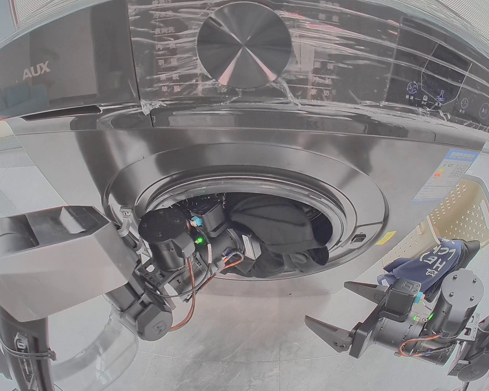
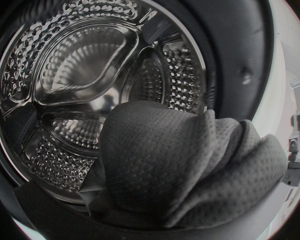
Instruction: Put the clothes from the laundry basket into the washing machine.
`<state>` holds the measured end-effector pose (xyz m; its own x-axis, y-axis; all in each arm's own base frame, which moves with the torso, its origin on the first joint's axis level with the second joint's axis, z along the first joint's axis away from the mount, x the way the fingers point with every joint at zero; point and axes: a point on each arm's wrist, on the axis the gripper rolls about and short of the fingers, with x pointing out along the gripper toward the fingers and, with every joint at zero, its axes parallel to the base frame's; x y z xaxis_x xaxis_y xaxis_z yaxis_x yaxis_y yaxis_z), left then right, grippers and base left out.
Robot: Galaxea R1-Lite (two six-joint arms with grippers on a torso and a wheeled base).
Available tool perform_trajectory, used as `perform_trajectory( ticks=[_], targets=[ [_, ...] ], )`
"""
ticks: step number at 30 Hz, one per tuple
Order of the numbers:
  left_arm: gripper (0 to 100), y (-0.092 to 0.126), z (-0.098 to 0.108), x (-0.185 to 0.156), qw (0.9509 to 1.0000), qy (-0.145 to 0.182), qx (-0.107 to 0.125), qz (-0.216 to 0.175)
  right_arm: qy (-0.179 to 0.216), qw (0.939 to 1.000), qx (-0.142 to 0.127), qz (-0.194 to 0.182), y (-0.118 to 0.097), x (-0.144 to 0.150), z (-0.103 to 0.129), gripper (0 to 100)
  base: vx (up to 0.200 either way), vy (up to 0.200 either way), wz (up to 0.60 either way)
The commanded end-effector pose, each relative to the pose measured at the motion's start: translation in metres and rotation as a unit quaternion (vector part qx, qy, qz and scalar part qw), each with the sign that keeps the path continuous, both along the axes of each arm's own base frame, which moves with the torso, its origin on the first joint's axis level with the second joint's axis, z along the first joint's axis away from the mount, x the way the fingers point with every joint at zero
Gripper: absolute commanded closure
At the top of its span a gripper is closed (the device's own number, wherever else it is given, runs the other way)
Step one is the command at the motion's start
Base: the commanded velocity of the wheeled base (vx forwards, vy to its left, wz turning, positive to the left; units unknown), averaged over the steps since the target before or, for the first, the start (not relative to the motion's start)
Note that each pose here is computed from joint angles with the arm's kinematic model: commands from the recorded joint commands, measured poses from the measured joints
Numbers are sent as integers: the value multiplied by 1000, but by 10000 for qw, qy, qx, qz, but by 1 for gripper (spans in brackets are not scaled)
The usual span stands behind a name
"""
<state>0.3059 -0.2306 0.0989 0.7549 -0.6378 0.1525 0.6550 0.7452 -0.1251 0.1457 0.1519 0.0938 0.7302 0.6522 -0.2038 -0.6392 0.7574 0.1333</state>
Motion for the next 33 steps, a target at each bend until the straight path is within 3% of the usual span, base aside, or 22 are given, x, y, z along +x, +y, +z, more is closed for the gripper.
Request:
perform_trajectory(
  ticks=[1, 9, 19, 26, 33],
  targets=[
    [100, -6, -29, 32, 9996, 101, -6, 275, -14, 10000, -2, 14, 0, 0, 0, 0, 0, 0, 0],
    [100, -16, -34, 48, 9996, 20, -76, 288, -25, 10000, -2, 16, 0, 0, 1, 0, 0, 0, 0],
    [100, -13, -23, 104, 9967, -95, -186, 790, -10, 10000, -8, 68, 2, -2, 0, 0, 0, 0, 0],
    [100, -29, -22, 128, 9956, -20, -175, 925, 21, 9999, -31, 128, 4, -4, -1, 0, 0, 0, 0],
    [100, -30, -19, 156, 9890, -146, -337, 1435, 26, 9999, -37, 120, 3, -4, -2, 0, 0, 0, 0]
  ],
)
